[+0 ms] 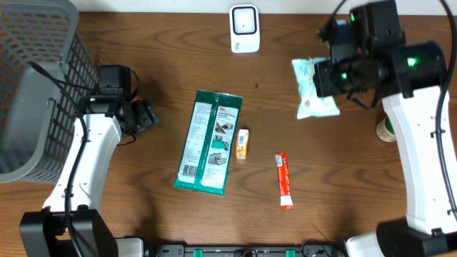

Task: Scan the item barcode
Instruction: 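Lift the wipes pouch up to the white scanner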

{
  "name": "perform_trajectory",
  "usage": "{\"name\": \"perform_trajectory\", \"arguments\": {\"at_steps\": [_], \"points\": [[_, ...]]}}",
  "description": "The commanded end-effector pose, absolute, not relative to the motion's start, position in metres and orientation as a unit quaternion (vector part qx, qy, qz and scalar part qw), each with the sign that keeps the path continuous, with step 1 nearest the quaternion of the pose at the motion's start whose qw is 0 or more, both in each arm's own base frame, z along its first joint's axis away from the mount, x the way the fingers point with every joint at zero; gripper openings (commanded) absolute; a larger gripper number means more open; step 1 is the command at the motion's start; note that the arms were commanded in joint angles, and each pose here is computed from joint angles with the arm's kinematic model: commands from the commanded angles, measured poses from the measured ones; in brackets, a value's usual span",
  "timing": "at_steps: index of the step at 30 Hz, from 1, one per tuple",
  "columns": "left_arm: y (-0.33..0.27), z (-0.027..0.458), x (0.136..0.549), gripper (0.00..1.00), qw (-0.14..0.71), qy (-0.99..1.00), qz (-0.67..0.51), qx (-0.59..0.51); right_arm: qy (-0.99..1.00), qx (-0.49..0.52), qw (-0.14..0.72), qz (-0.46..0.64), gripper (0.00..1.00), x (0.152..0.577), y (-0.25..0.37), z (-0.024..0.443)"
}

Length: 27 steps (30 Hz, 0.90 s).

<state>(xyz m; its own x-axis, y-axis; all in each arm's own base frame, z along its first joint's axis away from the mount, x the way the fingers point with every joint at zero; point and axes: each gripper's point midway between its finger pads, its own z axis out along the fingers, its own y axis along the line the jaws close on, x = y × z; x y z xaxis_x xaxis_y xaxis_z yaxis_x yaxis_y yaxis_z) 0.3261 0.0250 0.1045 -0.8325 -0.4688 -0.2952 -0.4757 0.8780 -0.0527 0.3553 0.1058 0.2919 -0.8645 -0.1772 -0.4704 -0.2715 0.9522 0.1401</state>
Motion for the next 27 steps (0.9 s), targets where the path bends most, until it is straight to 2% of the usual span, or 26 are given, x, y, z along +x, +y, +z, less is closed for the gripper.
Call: {"name": "perform_trajectory", "arguments": {"at_steps": [1,6,12,21,22,27], "points": [[0.029,0.107,0.327,0.89,0.157,0.956,0.019,-0.247,0.949,-0.164,0.268,0.031,0.01,0.374,0.110,0.310],[0.029,0.107,0.327,0.89,0.157,0.956,0.019,-0.247,0.918,-0.261,0.297,0.007,0.01,0.392,0.145,0.308],[0.029,0.107,0.327,0.89,0.157,0.956,0.019,-0.247,0.895,-0.291,0.319,-0.111,0.01,0.436,0.161,0.286],[0.029,0.107,0.327,0.89,0.157,0.956,0.019,-0.247,0.802,-0.397,0.359,-0.265,0.01,0.521,0.207,0.243],[0.029,0.107,0.327,0.89,0.157,0.956,0.019,-0.247,0.769,-0.409,0.385,-0.307,0.01,0.546,0.216,0.245],[0.029,0.107,0.327,0.89,0.157,0.956,0.019,-0.247,0.718,-0.411,0.445,-0.343,0.01,0.582,0.237,0.252]]}}
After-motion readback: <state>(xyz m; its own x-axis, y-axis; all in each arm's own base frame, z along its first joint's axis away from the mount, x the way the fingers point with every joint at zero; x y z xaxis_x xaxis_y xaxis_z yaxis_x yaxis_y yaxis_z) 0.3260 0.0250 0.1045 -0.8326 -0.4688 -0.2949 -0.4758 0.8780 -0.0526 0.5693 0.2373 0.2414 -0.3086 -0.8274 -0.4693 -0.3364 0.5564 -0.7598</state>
